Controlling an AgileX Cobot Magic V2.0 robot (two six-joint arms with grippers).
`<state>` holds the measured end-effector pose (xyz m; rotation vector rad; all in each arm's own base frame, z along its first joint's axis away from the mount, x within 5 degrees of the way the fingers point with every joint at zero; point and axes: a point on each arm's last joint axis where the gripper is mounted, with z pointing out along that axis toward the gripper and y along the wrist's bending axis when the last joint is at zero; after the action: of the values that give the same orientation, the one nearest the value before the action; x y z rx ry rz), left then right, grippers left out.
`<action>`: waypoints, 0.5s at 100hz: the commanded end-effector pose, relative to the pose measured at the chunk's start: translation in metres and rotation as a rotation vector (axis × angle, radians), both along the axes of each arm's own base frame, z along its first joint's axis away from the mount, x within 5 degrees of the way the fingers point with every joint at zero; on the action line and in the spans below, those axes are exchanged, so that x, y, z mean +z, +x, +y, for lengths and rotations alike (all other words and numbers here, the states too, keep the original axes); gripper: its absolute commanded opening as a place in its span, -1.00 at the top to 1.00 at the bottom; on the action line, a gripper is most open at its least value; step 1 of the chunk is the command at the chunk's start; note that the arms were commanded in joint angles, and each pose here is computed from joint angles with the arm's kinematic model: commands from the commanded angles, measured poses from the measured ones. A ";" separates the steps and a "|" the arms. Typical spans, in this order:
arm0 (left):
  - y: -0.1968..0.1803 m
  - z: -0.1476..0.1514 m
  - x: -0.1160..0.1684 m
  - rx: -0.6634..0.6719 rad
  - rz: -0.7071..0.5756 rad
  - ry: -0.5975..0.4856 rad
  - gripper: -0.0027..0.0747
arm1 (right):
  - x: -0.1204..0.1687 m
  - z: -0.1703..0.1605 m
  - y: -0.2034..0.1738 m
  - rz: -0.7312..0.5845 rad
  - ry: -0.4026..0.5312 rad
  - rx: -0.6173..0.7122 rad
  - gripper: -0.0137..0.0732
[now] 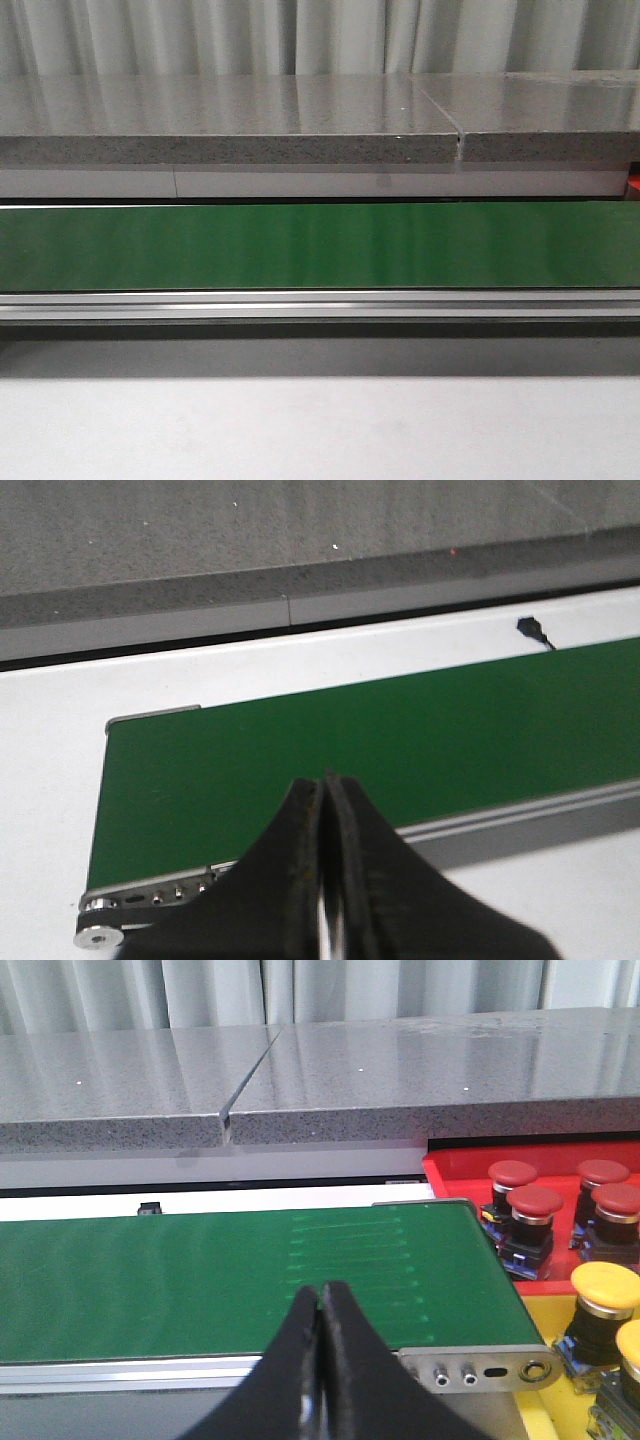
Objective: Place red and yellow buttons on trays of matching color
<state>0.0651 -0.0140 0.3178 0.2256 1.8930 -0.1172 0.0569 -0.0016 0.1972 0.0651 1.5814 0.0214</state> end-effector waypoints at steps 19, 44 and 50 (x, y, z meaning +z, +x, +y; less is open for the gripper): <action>0.015 0.001 -0.001 0.051 -0.317 -0.073 0.99 | 0.013 0.000 -0.002 -0.107 0.002 -0.005 0.84; 0.006 0.007 -0.025 0.104 -0.374 -0.068 0.99 | 0.013 0.000 -0.002 -0.107 0.002 -0.005 0.84; 0.004 0.007 -0.032 0.110 -0.398 -0.070 0.99 | 0.013 0.000 -0.002 -0.107 0.002 -0.005 0.84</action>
<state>0.0717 -0.0073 0.2767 0.1076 1.6320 -0.0565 0.0569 -0.0016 0.1972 0.0664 1.5813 0.0230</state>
